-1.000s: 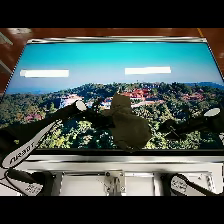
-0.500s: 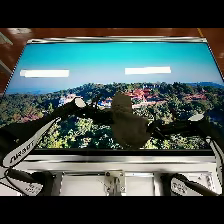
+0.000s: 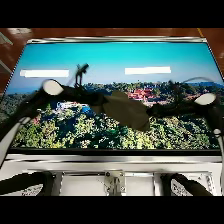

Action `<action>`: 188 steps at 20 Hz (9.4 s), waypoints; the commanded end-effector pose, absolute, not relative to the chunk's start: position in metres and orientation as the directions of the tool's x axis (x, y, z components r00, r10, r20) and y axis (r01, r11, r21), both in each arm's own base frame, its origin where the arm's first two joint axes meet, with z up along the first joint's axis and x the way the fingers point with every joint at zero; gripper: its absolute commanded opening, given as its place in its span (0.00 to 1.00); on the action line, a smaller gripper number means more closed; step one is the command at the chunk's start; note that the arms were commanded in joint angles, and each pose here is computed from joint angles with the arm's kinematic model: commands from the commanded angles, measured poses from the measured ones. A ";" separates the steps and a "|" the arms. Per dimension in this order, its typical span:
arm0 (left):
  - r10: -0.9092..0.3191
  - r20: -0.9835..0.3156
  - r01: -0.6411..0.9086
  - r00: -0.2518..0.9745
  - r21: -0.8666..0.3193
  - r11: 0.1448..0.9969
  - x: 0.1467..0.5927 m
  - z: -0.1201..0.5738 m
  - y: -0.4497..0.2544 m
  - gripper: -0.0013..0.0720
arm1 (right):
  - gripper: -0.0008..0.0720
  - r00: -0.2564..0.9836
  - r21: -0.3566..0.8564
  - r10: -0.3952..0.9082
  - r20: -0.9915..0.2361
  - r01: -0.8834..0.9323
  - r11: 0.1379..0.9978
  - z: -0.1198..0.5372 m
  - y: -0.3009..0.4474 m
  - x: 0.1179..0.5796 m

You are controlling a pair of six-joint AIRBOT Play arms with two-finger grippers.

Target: Fold the shirts.

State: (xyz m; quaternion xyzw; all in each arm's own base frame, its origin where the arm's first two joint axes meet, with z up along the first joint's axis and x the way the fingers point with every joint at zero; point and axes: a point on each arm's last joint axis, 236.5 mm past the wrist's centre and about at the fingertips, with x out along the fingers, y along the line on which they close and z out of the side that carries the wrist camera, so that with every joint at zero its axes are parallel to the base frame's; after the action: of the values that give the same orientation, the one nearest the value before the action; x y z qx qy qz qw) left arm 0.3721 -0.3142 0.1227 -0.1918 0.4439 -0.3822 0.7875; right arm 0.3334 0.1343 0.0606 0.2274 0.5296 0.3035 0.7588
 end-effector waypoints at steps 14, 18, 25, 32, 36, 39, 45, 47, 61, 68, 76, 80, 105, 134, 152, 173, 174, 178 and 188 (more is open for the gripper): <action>-0.621 -0.088 0.614 0.779 -0.098 0.783 0.293 0.462 -0.184 0.07 | 0.10 0.412 0.462 0.529 -0.742 -0.257 0.849 0.290 0.111 0.222; -0.508 -0.242 0.508 0.827 -0.064 0.859 0.343 0.404 -0.168 0.07 | 0.10 0.166 0.477 0.503 -0.848 -0.175 0.861 0.199 0.123 0.213; -0.445 -0.631 0.462 0.636 -0.151 0.874 0.436 0.204 -0.199 0.07 | 0.10 -0.088 0.495 0.494 -0.865 0.008 0.869 0.004 0.169 0.211; -0.437 -0.842 0.373 0.316 -0.313 0.873 0.466 0.009 -0.232 0.07 | 0.10 0.053 0.477 0.475 -0.878 0.172 0.862 -0.065 0.172 0.287; -0.447 -0.872 0.310 0.197 -0.377 0.873 0.452 -0.026 -0.232 0.72 | 0.10 0.196 0.523 0.488 -0.851 0.225 0.822 -0.071 0.177 0.327; -0.428 -0.896 0.240 0.121 -0.392 0.888 0.441 -0.011 -0.183 0.75 | 0.46 0.258 0.536 0.483 -0.837 0.204 0.819 -0.060 0.174 0.346; -0.408 -0.910 0.031 0.070 -0.407 0.913 0.389 0.034 -0.061 0.76 | 0.95 0.210 0.445 0.431 -0.878 0.024 0.895 -0.005 0.109 0.343; -0.413 -0.910 -0.050 0.036 -0.414 0.909 0.354 0.019 -0.045 0.99 | 0.95 0.159 0.339 0.322 -0.933 0.097 0.936 -0.006 0.049 0.322; -0.558 -0.830 -0.239 0.007 -0.543 0.805 0.278 -0.105 -0.095 0.99 | 0.95 0.055 0.527 0.534 -0.844 0.281 0.802 -0.041 0.053 0.271; -0.563 -0.824 -0.224 -0.067 -0.538 0.813 0.268 -0.123 -0.108 0.99 | 0.95 0.072 0.559 0.567 -0.821 0.302 0.772 -0.037 0.061 0.274; -0.559 -0.829 -0.245 -0.006 -0.541 0.805 0.282 -0.125 -0.107 0.07 | 0.95 -0.009 0.579 0.615 -0.789 0.329 0.746 -0.078 0.109 0.237; -0.556 -0.831 -0.210 0.021 -0.547 0.810 0.287 -0.116 -0.107 0.07 | 0.95 -0.048 0.547 0.577 -0.815 0.260 0.796 -0.093 0.141 0.232; -0.245 -0.020 0.238 0.969 -0.166 0.957 0.323 0.423 -0.034 0.07 | 0.10 0.700 0.619 0.671 -0.245 -0.420 0.664 0.298 0.150 0.345; -0.268 -0.638 -0.018 0.722 -0.404 0.914 0.291 0.103 -0.023 0.07 | 0.10 0.587 0.666 0.471 -0.658 0.162 0.728 0.090 0.050 0.436; -0.326 -0.629 0.018 0.706 -0.443 0.896 0.294 0.067 -0.051 0.07 | 0.89 -0.035 0.576 0.608 -0.793 0.282 0.768 -0.056 0.118 0.273; -0.323 -0.622 0.021 0.714 -0.442 0.897 0.295 0.069 -0.051 0.07 | 0.10 0.106 0.634 0.648 -0.754 0.377 0.675 -0.106 0.228 0.292; -0.314 -0.612 0.019 0.726 -0.438 0.899 0.298 0.072 -0.049 0.07 | 0.10 0.132 0.671 0.664 -0.736 0.281 0.686 -0.087 0.231 0.300; -0.253 -0.512 0.040 0.821 -0.389 0.920 0.317 0.139 -0.030 0.07 | 0.10 0.291 0.700 0.705 -0.647 -0.140 0.700 0.046 0.214 0.338; -0.160 0.286 0.177 0.945 -0.034 0.984 0.196 0.543 -0.047 0.07 | 0.10 0.987 0.054 0.162 0.018 -0.163 0.985 0.496 0.038 0.234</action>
State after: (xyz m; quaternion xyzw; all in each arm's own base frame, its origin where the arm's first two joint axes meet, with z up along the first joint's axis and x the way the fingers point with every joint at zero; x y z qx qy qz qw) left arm 0.2566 -0.0293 0.4614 -0.0661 -0.0432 -0.0814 0.9936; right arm 0.3083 0.0773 0.4055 0.0874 0.1154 0.1739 0.9741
